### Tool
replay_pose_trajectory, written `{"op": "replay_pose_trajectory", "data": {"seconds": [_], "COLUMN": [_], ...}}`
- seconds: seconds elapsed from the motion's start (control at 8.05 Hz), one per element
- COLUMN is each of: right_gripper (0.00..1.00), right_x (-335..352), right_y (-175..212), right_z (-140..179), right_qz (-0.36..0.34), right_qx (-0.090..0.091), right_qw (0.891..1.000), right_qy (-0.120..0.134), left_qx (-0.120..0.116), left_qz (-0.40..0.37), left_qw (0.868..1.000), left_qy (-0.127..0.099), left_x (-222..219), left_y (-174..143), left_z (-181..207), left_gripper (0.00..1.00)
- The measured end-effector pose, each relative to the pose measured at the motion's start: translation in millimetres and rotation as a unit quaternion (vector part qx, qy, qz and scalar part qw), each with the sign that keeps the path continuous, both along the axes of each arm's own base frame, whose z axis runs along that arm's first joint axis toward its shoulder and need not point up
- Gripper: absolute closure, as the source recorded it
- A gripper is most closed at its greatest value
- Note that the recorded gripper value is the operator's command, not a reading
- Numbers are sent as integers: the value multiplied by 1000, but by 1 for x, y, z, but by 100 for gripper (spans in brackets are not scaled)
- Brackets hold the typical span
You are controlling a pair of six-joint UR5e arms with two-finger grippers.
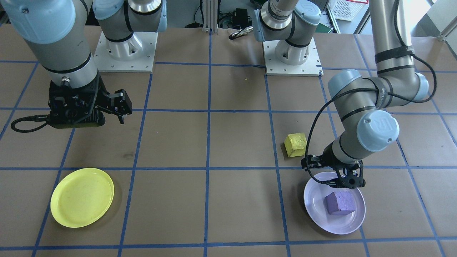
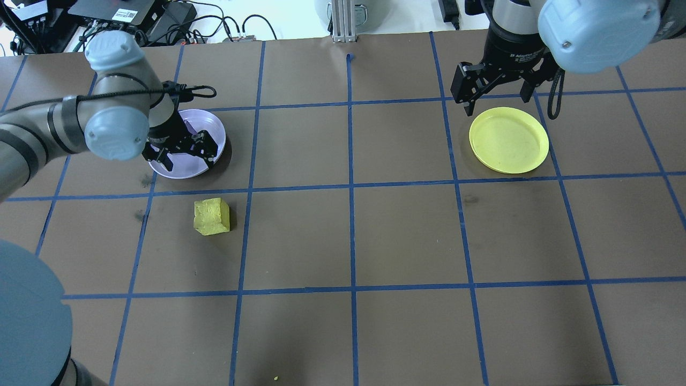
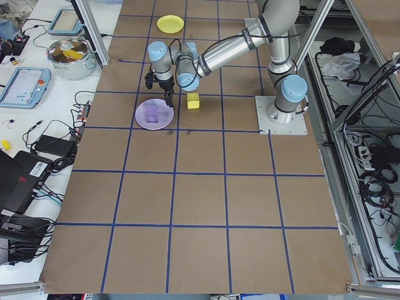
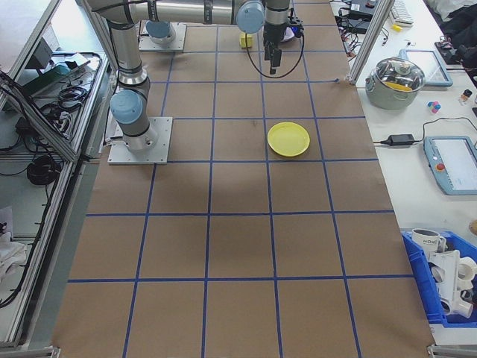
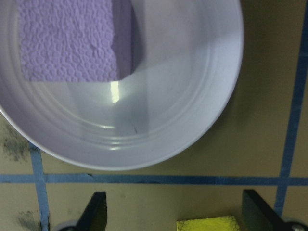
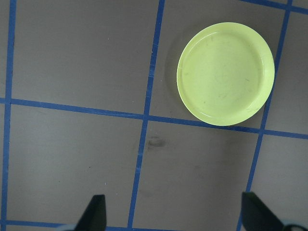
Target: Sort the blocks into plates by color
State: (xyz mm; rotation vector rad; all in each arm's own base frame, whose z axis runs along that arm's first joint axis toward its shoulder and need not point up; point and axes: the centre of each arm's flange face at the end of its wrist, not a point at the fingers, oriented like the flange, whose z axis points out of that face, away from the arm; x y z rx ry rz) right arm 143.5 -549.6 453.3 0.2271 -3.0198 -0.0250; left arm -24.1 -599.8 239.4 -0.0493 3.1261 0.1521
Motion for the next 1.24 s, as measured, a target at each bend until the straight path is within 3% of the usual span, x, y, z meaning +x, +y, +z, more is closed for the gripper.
{"op": "replay_pose_trajectory", "data": {"seconds": [0.12, 0.25, 0.5, 0.87, 1.24], "right_gripper": [0, 0, 0, 0, 0], "right_x": [0, 0, 0, 0, -1], "right_y": [0, 0, 0, 0, 0], "right_z": [0, 0, 0, 0, 0], "right_qz": [0, 0, 0, -1, -1], "right_qx": [0, 0, 0, 0, 0], "right_qw": [1000, 1000, 1000, 1000, 1000], "right_qy": [0, 0, 1, 1, 1], "left_qx": [8, 37, 66, 85, 76], "left_qz": [5, 11, 17, 29, 72], "left_qw": [1000, 999, 998, 996, 994], "left_qy": [0, 7, 12, 16, 43], "left_x": [5, 9, 15, 13, -1], "left_y": [17, 30, 31, 14, 10], "left_z": [-19, -27, -13, 9, 21], "left_gripper": [0, 0, 0, 0, 0]}}
